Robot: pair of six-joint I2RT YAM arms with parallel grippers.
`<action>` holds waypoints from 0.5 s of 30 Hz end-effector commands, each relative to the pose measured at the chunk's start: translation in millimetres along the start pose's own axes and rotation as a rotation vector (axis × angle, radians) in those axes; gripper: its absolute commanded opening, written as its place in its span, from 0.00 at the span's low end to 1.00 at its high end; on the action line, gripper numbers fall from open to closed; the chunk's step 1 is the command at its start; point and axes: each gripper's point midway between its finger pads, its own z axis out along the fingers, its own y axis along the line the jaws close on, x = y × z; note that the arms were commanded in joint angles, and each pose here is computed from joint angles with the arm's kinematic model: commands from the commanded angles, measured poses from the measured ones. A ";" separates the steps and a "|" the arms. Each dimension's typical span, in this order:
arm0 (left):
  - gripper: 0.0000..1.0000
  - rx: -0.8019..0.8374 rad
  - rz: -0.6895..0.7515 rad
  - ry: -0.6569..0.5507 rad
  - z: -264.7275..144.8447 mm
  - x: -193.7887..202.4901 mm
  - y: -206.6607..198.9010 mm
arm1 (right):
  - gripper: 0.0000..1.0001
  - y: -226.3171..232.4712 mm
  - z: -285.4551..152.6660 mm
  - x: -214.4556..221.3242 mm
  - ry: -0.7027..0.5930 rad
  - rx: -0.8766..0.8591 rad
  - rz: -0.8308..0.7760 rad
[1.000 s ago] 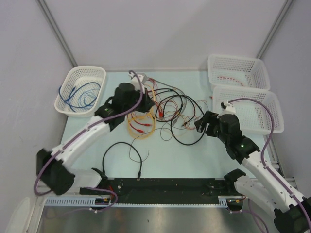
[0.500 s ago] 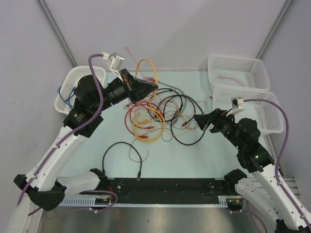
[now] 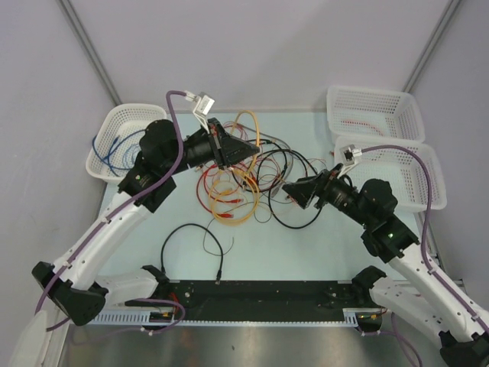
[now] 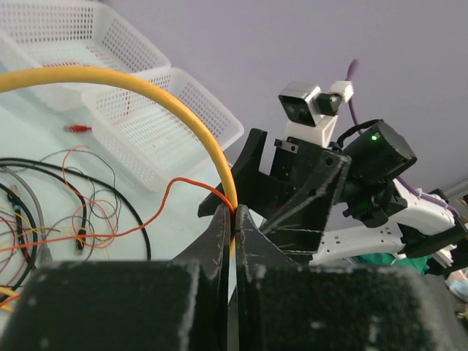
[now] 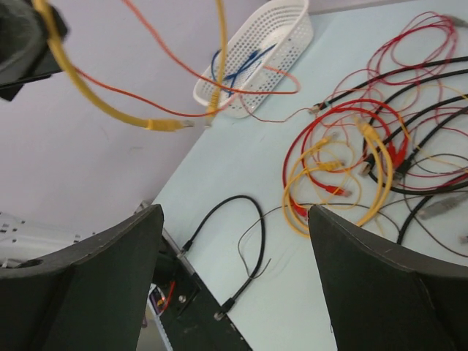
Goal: Untangle the cables
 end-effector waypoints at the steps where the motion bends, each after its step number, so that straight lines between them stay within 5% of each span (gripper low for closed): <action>1: 0.00 0.079 -0.021 -0.021 2.7 -3.2 -14.1 | 0.84 43.3 4.8 -28.7 -0.086 -0.135 -0.075; 8: 0.00 0.162 -0.010 -0.069 1.5 -35.7 -48.4 | 0.84 32.8 24.7 -17.7 -0.074 -0.077 -0.106; 15: 0.00 0.193 0.005 -0.053 3.7 -35.2 -61.3 | 0.85 59.6 15.8 -50.8 -0.209 -0.170 -0.153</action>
